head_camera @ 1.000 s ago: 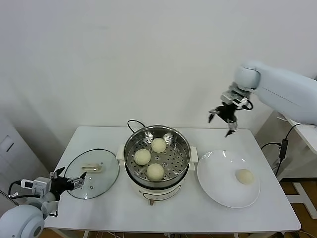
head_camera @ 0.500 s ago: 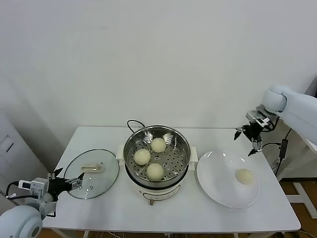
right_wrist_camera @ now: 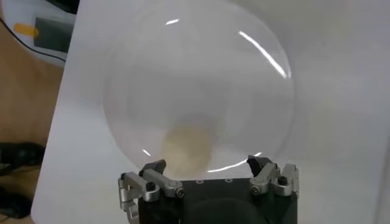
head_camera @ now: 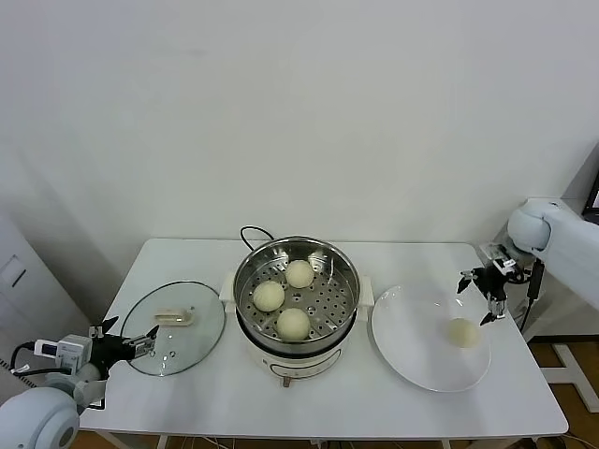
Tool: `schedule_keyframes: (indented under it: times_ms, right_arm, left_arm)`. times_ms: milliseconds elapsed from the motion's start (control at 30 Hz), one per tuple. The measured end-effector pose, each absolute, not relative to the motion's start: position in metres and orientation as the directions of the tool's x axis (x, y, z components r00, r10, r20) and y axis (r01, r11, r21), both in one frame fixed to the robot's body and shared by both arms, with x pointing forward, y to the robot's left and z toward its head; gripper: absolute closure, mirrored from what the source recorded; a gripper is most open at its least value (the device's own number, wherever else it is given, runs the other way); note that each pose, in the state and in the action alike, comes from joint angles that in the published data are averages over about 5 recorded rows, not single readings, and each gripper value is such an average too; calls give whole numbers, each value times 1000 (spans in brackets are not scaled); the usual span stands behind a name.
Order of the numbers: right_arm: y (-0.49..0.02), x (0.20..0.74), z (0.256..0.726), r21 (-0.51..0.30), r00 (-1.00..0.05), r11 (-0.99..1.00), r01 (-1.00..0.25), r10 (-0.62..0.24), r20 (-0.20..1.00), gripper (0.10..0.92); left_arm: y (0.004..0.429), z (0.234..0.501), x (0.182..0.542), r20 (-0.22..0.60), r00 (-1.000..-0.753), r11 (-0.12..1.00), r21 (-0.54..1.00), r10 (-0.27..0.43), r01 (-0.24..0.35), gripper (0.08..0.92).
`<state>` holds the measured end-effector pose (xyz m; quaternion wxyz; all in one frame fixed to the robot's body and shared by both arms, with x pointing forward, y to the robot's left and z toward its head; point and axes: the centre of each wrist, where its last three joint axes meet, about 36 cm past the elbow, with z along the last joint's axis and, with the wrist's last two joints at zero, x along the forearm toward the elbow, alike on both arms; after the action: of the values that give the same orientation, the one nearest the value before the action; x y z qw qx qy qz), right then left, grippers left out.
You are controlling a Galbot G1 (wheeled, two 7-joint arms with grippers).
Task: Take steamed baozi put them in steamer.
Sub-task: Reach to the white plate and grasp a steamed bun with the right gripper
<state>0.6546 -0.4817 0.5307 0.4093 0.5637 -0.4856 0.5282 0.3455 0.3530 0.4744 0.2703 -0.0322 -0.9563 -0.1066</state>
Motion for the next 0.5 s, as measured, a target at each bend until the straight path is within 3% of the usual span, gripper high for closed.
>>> schedule_keyframes:
  times_ms: [500]
  right_arm:
    - [-487, 645, 481, -56, -37, -156, -986, -121, 992, 200]
  left_arm:
    - [350, 477, 346, 520, -854, 975, 185, 11, 125, 177]
